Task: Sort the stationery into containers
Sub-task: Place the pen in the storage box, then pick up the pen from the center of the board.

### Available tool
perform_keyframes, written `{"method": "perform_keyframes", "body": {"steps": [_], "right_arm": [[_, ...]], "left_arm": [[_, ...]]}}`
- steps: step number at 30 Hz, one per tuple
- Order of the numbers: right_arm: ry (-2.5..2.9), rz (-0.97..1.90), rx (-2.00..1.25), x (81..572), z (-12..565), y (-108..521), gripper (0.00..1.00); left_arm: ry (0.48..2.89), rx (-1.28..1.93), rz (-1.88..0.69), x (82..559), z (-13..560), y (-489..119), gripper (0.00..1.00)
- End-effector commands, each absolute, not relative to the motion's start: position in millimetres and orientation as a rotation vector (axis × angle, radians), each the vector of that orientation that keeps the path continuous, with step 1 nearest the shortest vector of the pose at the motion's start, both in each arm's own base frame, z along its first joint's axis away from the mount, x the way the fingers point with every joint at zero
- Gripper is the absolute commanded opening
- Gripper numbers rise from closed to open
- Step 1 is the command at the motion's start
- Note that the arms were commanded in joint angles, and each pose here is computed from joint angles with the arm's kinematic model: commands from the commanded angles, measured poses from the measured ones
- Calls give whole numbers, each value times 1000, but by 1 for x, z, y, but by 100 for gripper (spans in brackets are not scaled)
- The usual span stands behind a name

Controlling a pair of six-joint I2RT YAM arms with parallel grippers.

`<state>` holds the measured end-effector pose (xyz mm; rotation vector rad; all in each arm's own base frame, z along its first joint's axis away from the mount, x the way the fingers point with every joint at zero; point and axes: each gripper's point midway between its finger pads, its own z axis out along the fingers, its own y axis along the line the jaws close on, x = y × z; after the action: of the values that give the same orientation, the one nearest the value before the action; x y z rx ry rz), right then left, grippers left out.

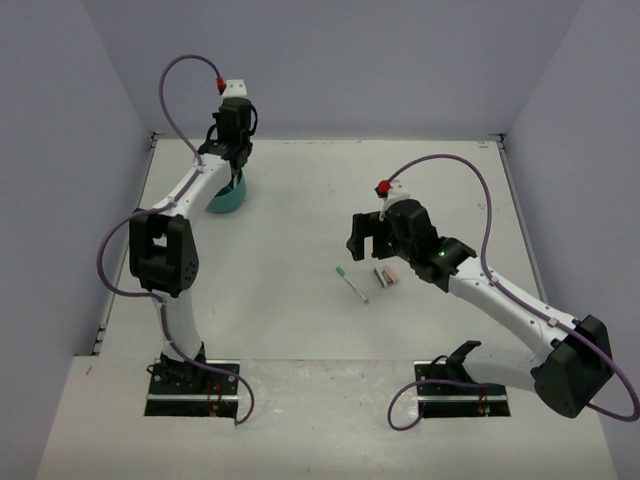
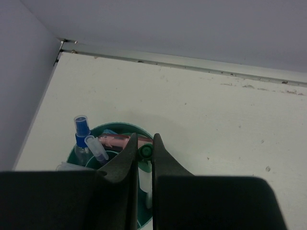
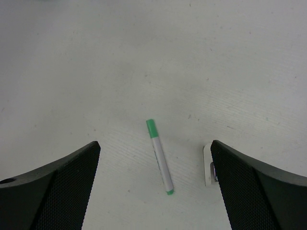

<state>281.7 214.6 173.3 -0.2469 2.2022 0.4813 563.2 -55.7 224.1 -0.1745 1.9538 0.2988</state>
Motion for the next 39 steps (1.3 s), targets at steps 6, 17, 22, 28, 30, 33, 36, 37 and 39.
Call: {"method": "perform_keyframes", "body": {"steps": [6, 17, 22, 28, 30, 33, 36, 37, 39], "right_arm": [[2389, 355, -388, 280, 138, 215, 99], [2683, 176, -572, 256, 69, 206, 63], [2764, 112, -681, 239, 46, 209, 59], [2798, 125, -738, 231, 34, 222, 55], [2809, 128, -767, 227, 28, 229, 53], [2836, 110, -803, 225, 17, 235, 41], [2853, 92, -814, 225, 8, 236, 32], [2850, 94, -814, 226, 8, 238, 19], [2836, 104, -814, 229, 9, 241, 0]], "left_arm": [[1960, -190, 278, 569, 196, -59, 35], [1867, -277, -169, 520, 291, -110, 67], [1761, -173, -375, 458, 353, -154, 90], [1721, -93, -495, 406, 376, -164, 100], [1726, -81, -511, 395, 372, -163, 100], [1759, -71, -530, 383, 360, -163, 100], [1802, -52, -558, 374, 344, -166, 100], [1825, -33, -572, 369, 334, -169, 100], [1864, -1, -598, 361, 317, -173, 100]]}}
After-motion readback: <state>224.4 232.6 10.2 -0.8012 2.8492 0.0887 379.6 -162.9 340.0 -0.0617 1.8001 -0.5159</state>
